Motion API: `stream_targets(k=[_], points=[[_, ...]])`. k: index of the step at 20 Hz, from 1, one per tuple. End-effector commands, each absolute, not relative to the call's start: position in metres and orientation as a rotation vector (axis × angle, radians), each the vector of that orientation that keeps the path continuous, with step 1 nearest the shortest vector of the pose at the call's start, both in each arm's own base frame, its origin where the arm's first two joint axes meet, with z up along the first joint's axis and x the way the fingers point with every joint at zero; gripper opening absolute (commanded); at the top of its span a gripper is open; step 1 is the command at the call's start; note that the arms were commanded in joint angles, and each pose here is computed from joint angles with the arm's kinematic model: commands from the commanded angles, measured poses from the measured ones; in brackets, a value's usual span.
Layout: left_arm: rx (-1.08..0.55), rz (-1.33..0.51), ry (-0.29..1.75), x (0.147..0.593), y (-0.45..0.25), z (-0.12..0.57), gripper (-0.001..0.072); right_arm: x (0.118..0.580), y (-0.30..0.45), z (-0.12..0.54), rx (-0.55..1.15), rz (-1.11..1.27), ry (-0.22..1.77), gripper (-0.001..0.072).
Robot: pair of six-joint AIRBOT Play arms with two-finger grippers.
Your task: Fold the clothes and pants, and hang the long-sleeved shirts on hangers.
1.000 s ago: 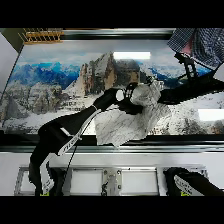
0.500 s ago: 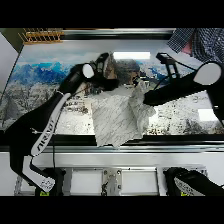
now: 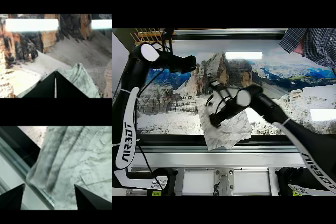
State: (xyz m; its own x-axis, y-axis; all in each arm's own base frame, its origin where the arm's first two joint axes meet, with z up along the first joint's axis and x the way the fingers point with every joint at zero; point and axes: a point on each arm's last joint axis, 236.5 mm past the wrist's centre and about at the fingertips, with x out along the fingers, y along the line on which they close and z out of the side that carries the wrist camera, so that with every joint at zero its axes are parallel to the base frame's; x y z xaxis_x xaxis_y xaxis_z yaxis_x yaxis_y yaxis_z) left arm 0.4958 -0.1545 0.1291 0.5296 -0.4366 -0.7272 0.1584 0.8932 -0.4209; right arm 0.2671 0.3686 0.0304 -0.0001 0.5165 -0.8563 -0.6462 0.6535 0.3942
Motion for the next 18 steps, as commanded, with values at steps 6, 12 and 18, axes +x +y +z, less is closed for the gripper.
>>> stream_targets(k=[6, 12, 18], points=[[-0.355, -0.289, 0.975, 0.433, -0.125, 0.100, 0.0006, 0.321, 0.284, 0.014, -0.153, 0.717, 1.236, 0.0676], [-0.328, -0.330, 1.032, 0.384, -0.150, 0.062, 0.0006, 0.340, 0.151, -0.066, 0.230, 0.477, 1.436, 0.0676], [-0.296, -0.397, 1.057, 0.366, -0.181, 0.052, 0.0006, 0.348, 0.203, -0.101, 0.539, 0.683, 1.453, 0.0653]])
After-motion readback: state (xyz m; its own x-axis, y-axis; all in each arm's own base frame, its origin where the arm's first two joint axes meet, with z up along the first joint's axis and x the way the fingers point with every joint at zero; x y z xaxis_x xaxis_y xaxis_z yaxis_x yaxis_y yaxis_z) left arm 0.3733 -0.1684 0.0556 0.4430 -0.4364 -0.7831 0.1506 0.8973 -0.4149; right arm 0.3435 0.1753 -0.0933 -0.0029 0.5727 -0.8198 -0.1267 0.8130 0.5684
